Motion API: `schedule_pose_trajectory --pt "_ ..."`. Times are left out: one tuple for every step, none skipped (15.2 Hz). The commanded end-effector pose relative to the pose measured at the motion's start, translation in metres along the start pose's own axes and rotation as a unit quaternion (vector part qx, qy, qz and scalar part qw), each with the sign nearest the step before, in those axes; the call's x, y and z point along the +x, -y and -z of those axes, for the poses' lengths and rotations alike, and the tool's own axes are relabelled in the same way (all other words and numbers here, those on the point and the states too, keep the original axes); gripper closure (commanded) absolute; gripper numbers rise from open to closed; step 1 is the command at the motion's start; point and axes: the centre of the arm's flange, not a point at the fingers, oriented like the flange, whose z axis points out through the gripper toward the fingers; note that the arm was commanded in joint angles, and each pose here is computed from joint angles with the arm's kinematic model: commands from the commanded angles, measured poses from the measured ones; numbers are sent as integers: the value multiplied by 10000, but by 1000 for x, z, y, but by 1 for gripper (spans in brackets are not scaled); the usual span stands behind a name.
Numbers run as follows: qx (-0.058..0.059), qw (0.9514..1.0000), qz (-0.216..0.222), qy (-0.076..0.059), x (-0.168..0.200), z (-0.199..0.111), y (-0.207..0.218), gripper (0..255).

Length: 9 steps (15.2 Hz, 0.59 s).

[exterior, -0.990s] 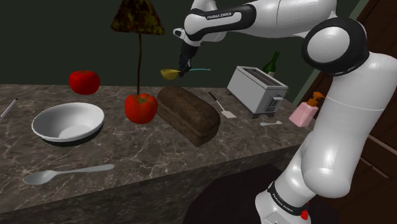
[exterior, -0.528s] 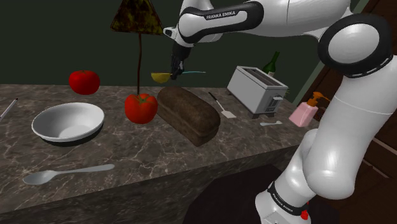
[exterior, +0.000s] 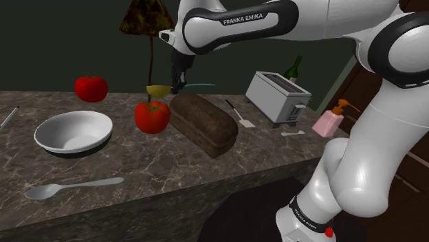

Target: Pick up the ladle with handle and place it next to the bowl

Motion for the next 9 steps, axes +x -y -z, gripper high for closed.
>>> schedule_pose_trajectory --pt "-4 10000 -11 -2 20 1 16 255" --pt "-4 10000 -11 -2 29 2 26 255" --pt "-4 10000 -11 -2 38 3 35 255" --pt "-4 10000 -11 -2 48 4 44 255" --pt "-4 10000 -11 -2 57 4 53 255" --pt "-4 10000 -11 -2 66 5 63 255" --pt "-4 10000 -11 -2 76 6 72 255" --pt "-4 10000 -11 -2 85 7 81 255" --pt "-4 10000 -11 -2 94 8 91 255"
